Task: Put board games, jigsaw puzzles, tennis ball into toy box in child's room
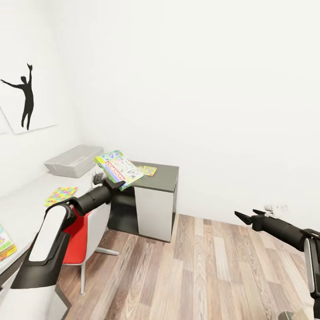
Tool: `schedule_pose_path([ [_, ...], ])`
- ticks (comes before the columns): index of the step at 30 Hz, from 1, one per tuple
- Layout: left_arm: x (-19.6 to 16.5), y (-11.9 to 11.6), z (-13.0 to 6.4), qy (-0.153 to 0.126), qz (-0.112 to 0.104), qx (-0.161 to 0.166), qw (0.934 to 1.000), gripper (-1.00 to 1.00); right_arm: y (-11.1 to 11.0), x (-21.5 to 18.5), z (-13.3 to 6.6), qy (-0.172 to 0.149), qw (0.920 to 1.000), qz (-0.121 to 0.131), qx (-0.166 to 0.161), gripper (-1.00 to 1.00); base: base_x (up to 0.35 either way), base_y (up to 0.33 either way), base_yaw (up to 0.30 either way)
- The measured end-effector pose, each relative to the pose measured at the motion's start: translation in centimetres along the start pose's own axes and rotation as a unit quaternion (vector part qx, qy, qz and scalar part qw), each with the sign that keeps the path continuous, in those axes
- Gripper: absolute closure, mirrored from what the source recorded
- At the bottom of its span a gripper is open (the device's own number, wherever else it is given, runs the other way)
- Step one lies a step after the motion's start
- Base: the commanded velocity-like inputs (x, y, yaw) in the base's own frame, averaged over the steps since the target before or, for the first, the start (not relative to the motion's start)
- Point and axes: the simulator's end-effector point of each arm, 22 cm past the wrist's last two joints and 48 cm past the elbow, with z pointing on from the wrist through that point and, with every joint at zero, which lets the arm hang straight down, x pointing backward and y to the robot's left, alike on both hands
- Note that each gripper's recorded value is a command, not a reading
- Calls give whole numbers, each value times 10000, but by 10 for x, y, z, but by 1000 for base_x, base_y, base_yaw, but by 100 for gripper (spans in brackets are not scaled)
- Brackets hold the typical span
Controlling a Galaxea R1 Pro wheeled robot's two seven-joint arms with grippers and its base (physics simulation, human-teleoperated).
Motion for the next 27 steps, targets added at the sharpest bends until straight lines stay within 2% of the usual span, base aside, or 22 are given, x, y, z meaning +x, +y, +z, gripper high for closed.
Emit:
schedule_pose_path([
  [1, -10, 2, 2, -57, 41, -147, 9999, 100, 0, -1, -1, 0, 10000, 0, 0, -100, 0, 0, 298],
  [5, -25, 5, 8, -90, -16, -386, 9992, 100, 1, -6, -3, -3, 10000, -1, 1, -100, 0, 0, 298],
  [10, -36, 10, 24, 10, -247, -580, 9980, 100, 2, -24, -4, -89, 10000, -2, 11, -100, 0, 0, 298],
  [13, -44, 6, 43, 119, -345, -671, 9971, 100, 2, -41, -4, -154, 9998, 119, 9, -100, 0, 0, 298],
  [17, -49, -6, 54, 213, -293, -692, 9969, 100, 4, -51, -6, -138, 9996, 248, 4, -100, 0, 0, 298],
  [18, -56, -13, 54, 305, -184, -656, 9972, 100, 3, -54, -6, -134, 9995, 280, 18, -100, 0, 0, 298],
  [27, -64, -29, 49, 387, -42, -610, 9974, 100, 7, -63, -11, -127, 9995, 305, -1, -100, 0, 0, 241],
])
